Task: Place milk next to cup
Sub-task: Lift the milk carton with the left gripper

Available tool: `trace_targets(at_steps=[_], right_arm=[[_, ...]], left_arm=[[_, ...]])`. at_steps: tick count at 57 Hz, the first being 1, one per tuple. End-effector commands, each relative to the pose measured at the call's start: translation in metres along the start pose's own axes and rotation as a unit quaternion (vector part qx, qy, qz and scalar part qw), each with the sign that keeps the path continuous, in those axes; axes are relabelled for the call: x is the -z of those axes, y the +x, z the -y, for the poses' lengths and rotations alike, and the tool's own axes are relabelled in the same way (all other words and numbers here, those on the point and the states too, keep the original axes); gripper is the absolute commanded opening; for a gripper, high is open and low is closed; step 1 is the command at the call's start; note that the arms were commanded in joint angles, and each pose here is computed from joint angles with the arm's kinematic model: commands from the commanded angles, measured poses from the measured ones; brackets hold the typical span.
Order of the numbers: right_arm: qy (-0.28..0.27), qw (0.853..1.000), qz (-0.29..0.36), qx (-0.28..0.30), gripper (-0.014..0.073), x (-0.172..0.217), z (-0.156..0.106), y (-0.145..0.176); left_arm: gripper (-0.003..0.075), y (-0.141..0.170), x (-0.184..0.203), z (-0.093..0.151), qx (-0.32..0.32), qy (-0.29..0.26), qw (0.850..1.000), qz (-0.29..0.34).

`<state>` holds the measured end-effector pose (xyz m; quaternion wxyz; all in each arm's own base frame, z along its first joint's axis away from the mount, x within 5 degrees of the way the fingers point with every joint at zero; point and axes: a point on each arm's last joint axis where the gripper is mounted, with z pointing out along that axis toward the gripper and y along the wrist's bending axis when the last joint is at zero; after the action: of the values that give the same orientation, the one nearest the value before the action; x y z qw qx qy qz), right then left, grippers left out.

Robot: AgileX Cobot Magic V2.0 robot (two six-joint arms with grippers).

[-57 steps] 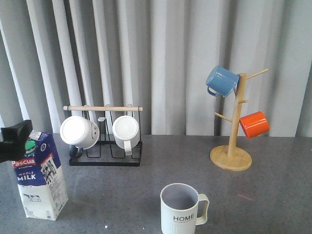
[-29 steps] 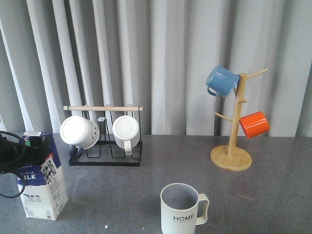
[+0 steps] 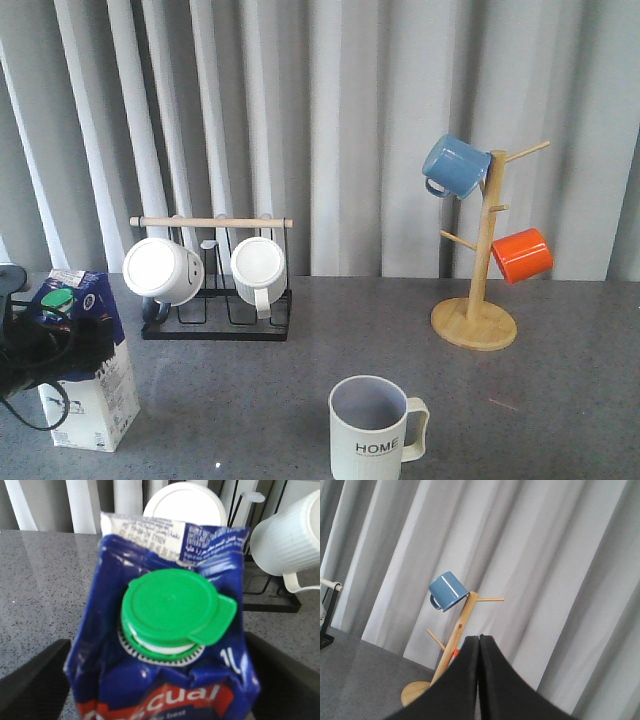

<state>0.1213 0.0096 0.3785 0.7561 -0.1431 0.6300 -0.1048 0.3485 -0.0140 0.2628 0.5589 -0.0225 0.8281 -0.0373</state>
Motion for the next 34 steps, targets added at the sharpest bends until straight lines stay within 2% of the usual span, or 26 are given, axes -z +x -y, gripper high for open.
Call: trace_targets(at_steps=[1,6,13,18,25,34], right_arm=[[0.003,0.999,0.043,0.002,-0.0008,0.0,0.003,-0.015],[0.003,0.999,0.043,0.002,-0.0008,0.0,0.003,-0.015],[0.003,0.999,0.043,0.002,-0.0008,0.0,0.003,-0.015],[0.003,0.999,0.043,0.002,-0.0008,0.0,0.003,-0.015],[0.003,0.999,0.043,0.002,-0.0008,0.0,0.003,-0.015],[0.003,0.999,0.043,0.002,-0.0008,0.0,0.003,-0.015]], left_arm=[[0.0463,-0.027,0.009,0.003,0.013,0.006,0.997,0.069],[0.0346,-0.029,0.011,0.003,0.015,0.006,0.997,0.075],[0.0253,-0.038,0.021,0.005,0.014,0.01,0.995,0.095],[0.0228,-0.047,0.032,0.008,0.013,0.016,0.994,0.112],[0.023,-0.058,0.055,0.016,0.034,0.03,0.992,0.118],[0.0236,-0.077,0.105,0.026,0.063,0.055,0.988,0.132]])
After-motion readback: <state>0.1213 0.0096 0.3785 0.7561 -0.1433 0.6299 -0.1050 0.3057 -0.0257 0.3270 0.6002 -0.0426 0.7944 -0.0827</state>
